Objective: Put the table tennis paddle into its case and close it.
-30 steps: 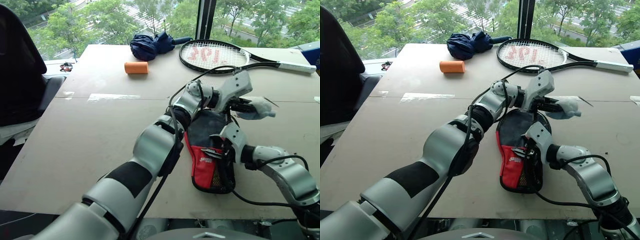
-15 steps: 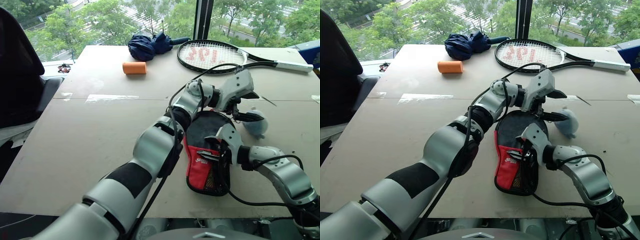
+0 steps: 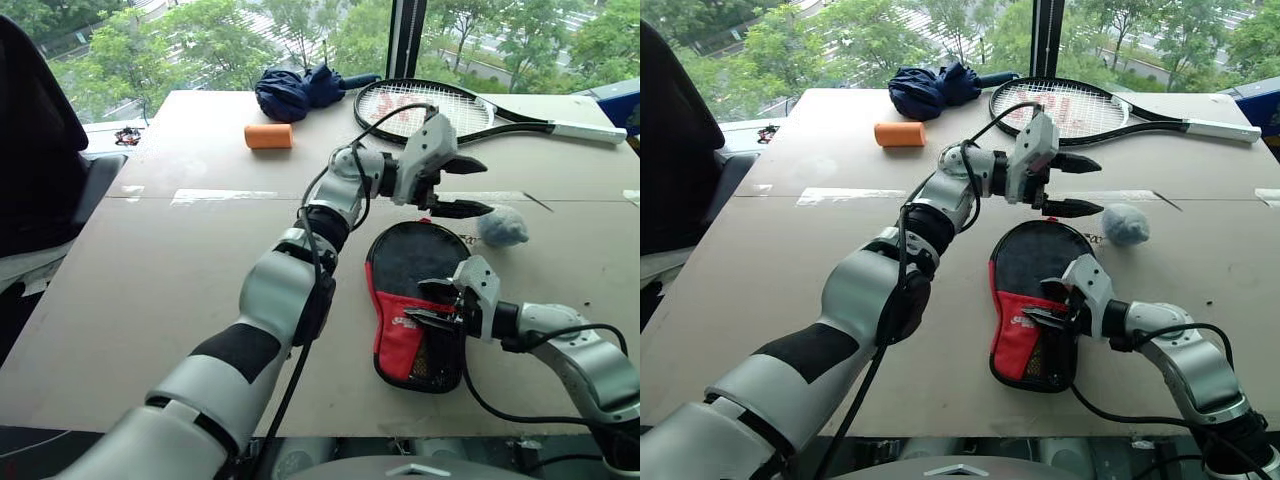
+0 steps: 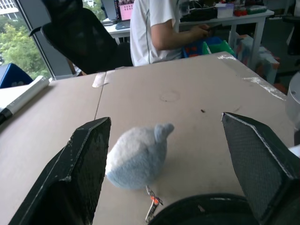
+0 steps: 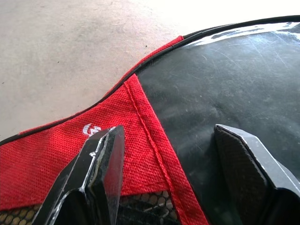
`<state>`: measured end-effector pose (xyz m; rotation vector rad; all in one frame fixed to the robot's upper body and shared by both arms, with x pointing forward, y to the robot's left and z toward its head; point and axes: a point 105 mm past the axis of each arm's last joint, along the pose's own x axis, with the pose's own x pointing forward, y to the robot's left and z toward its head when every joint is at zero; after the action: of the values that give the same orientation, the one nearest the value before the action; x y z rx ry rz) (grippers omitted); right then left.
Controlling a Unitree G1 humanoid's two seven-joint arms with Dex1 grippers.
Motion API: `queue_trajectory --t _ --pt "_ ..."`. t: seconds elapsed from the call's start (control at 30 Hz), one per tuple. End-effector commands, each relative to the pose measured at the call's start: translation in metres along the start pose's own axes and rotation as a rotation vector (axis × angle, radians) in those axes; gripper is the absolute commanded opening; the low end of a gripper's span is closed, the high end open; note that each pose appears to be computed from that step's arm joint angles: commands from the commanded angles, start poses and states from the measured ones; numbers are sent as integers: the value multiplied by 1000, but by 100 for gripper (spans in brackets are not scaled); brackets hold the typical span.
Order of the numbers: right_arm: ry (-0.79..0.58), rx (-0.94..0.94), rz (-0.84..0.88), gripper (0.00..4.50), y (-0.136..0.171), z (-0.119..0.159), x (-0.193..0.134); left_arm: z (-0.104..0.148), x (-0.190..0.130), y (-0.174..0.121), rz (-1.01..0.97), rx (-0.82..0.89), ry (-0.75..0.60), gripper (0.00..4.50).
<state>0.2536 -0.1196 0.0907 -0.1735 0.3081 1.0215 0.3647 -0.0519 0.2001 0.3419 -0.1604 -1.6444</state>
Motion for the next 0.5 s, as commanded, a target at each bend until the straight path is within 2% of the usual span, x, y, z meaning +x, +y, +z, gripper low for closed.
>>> queue_trajectory --t 0.03,0.17,0.3,0.5 --pt "-53 -39 -35 307 -9 17 -19 -6 -9 -9 -46 22 12 381" --pt "-49 -59 -73 307 -18 23 -41 -32 -19 -23 -72 9 82 381" --pt "-58 -64 -122 307 -30 33 -67 -47 -24 -32 -81 7 150 381" --pt "-133 -157 -357 307 -86 71 -93 -70 -25 -51 -140 -18 259 381"
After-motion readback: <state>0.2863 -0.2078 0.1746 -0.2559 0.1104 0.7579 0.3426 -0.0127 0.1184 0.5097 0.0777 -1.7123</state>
